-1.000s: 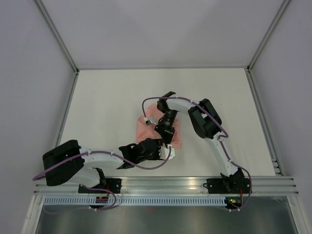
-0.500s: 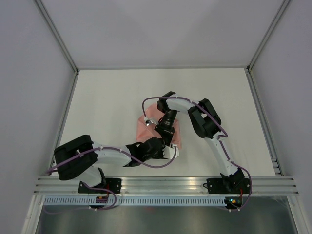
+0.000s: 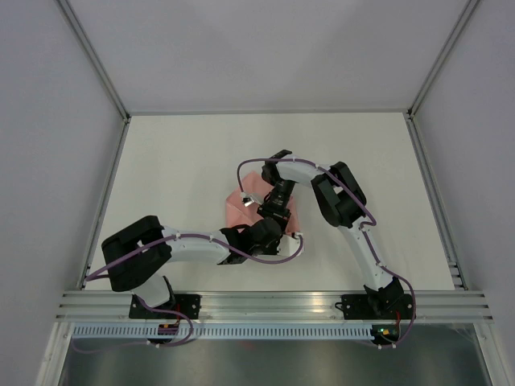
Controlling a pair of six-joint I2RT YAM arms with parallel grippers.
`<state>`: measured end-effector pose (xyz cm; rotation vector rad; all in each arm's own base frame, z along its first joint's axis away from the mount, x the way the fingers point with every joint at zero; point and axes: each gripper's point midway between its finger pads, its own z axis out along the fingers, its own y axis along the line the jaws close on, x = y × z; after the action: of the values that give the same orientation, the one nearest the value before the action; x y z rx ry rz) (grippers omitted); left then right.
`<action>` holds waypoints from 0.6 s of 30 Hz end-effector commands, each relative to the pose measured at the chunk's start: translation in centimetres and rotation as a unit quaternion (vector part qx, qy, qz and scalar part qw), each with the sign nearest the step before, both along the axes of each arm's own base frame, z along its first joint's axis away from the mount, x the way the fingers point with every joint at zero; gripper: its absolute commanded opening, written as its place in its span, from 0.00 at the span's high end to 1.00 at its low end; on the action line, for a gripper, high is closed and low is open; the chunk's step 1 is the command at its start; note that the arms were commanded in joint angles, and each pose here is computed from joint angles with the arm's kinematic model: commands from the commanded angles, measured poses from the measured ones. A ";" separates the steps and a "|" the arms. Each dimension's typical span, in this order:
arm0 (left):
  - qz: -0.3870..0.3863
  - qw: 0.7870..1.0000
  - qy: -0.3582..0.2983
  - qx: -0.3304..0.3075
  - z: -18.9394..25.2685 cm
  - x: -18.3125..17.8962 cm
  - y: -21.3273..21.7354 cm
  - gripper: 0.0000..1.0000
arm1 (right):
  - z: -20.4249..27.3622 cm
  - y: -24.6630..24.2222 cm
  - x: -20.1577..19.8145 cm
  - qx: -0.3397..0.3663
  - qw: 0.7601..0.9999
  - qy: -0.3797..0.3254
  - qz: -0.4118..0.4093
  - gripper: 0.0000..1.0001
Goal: Fold the napkin, place the utensils inside, and roll it up
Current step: Roll the napkin at the center of the board.
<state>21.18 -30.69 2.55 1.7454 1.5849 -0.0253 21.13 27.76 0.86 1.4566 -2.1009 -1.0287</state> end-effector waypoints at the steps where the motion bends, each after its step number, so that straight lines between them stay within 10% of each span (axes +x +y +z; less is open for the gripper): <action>1: 0.010 0.996 0.083 0.035 -2.5 -2.0 0.6 0.98 | -7.8 -1.9 4.3 -0.036 0.990 -0.123 0.056 0.92; 8: 0.023 0.992 0.125 0.011 -1.6 -2.6 -0.7 0.98 | -4.3 -1.1 5.4 0.019 0.990 -0.138 0.021 0.64; 18: 0.063 0.978 0.188 -0.061 -1.9 -3.5 -3.0 0.98 | 0.8 -1.0 7.2 0.083 0.982 -0.167 -0.030 0.54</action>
<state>20.48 -32.86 2.45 1.6408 1.7904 -0.2200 24.22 26.26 2.07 1.5145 -2.2517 -1.0910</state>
